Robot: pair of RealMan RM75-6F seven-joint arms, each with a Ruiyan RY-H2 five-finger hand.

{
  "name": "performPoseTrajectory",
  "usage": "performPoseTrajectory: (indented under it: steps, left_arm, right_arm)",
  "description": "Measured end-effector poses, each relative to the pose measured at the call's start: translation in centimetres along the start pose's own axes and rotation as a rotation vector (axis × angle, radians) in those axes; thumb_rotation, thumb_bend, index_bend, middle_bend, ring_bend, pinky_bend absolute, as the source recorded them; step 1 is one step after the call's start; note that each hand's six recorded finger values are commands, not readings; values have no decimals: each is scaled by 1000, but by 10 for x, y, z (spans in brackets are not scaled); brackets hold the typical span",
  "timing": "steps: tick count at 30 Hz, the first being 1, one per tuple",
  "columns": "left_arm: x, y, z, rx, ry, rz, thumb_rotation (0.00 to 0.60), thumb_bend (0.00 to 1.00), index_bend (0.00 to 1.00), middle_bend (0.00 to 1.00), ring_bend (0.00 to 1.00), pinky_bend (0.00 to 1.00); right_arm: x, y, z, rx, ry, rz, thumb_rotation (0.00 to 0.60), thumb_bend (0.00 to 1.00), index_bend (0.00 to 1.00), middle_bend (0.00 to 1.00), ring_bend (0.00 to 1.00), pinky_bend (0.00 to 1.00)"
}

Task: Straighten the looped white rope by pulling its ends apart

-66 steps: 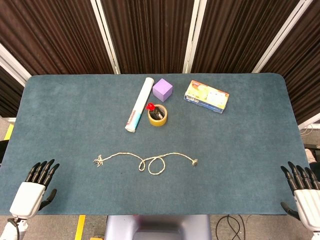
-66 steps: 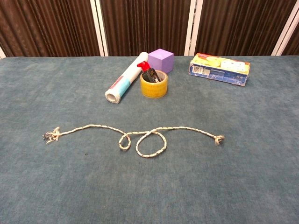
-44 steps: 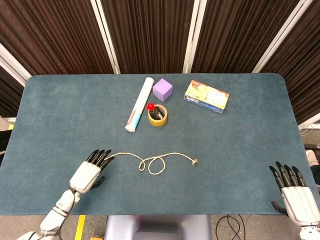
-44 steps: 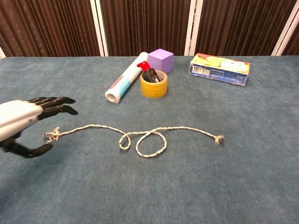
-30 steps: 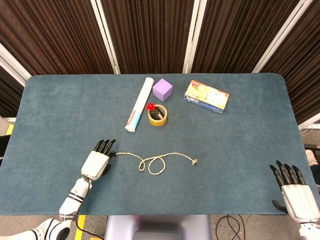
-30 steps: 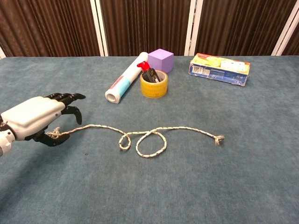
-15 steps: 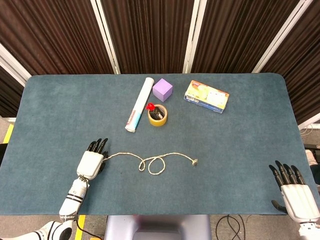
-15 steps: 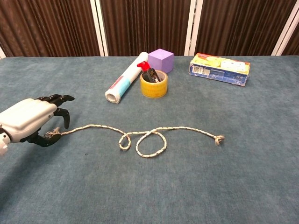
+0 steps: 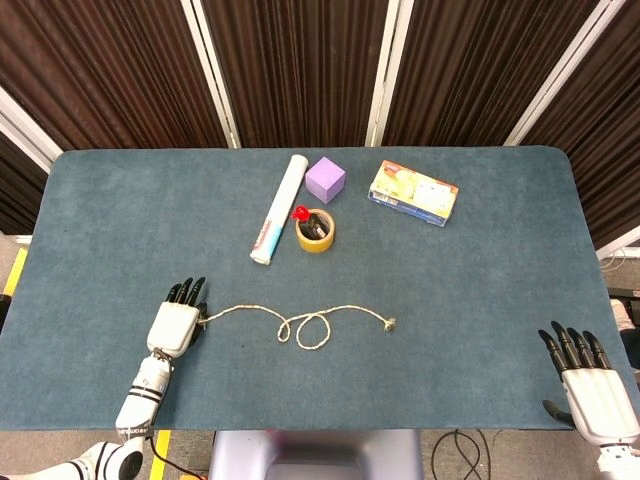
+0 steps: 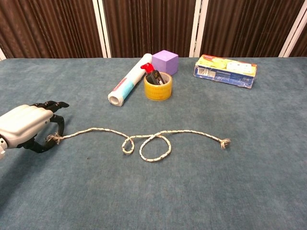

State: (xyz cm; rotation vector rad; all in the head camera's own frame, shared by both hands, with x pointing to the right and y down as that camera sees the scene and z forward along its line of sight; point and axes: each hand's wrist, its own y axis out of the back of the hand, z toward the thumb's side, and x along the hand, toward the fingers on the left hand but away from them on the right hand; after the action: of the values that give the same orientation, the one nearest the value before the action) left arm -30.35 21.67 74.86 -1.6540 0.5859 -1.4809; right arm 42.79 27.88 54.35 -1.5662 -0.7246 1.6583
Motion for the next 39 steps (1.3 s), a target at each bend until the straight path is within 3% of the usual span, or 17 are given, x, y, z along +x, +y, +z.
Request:
performPoseTrajectory:
  steps: [10,17,25,28,31,39]
  left_arm:
    - [3,-1,2,-5,-4,-1,600,415,578,69,0,168]
    - [4,3,4,-16,-15,9,600,475,629,82,0,173]
    - [1,15,4,-27,-38,38,600,489,633,85,0,173]
    - [0,19,2,-27,-40,46,600,489,634,85,0,173]
    - [-1,21,0,-29,-37,50,600,490,634,86,0,174]
    - [-3,27,-5,-34,-33,61,600,486,636,86,0,175]
  right_arm:
    - [0,-1,1,4,0,4,600,252,0,0,0,0]
    - [-1,-3,3,6,9,7,600,253,0,0,0,0]
    - [-19,-6,25,-2,97,3,600,253,4,0,0,0]
    - [-36,-8,43,-8,160,10,600,264,123,0,0,0]
    - [-59,-11,69,-7,236,19,600,305,302,0,0,0]
    - [-124,-14,160,-20,380,-34,600,391,534,0,0,0]
